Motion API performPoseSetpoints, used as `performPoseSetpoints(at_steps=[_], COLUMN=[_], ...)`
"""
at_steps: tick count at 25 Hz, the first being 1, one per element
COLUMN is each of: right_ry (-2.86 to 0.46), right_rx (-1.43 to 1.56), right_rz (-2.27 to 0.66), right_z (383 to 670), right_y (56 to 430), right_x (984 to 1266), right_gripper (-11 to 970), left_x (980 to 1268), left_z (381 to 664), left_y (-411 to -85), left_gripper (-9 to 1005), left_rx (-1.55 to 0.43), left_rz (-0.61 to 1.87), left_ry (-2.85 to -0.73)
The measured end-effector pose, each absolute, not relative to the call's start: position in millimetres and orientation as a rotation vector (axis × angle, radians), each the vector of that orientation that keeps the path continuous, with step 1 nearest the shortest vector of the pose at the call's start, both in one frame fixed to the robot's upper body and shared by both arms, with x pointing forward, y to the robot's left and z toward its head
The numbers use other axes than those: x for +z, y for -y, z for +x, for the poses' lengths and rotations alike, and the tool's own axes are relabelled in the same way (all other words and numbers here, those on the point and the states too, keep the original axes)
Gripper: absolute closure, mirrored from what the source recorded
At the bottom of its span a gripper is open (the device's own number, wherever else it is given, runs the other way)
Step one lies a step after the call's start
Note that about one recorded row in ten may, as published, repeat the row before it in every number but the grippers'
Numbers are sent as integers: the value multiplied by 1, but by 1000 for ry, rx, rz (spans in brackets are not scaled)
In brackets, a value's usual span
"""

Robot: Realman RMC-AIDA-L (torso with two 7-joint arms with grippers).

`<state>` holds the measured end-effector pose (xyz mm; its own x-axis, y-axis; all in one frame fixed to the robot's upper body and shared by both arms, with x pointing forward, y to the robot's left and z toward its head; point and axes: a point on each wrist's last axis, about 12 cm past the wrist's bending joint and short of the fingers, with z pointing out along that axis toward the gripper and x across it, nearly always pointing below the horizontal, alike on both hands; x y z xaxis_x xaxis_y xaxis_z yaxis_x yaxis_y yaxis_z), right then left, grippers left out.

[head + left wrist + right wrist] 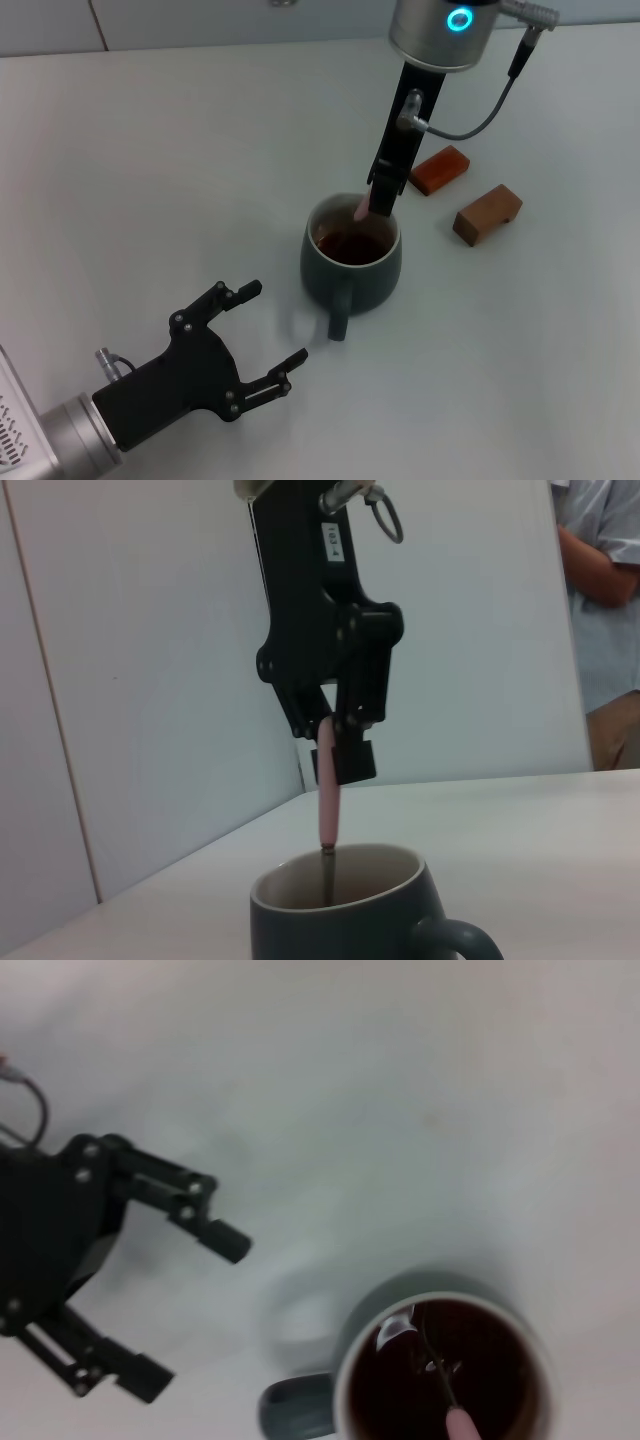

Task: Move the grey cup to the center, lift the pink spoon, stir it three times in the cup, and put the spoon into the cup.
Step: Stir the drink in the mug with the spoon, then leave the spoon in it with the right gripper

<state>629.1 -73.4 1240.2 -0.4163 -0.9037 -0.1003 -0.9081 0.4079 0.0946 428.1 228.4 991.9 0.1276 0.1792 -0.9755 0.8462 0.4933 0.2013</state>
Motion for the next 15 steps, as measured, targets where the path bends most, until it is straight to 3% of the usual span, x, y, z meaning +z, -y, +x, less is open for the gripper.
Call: performPoseSetpoints(at_steps=[15], right_ry=[-2656], right_rx=[179], right_rz=[-1722], right_z=[623], right_y=[75], right_x=[1243], right_gripper=[847], left_x=[992], left_z=[428], left_y=[-228], left_gripper=[145], left_rx=[-623], left_rz=[975], left_ry=[-1386])
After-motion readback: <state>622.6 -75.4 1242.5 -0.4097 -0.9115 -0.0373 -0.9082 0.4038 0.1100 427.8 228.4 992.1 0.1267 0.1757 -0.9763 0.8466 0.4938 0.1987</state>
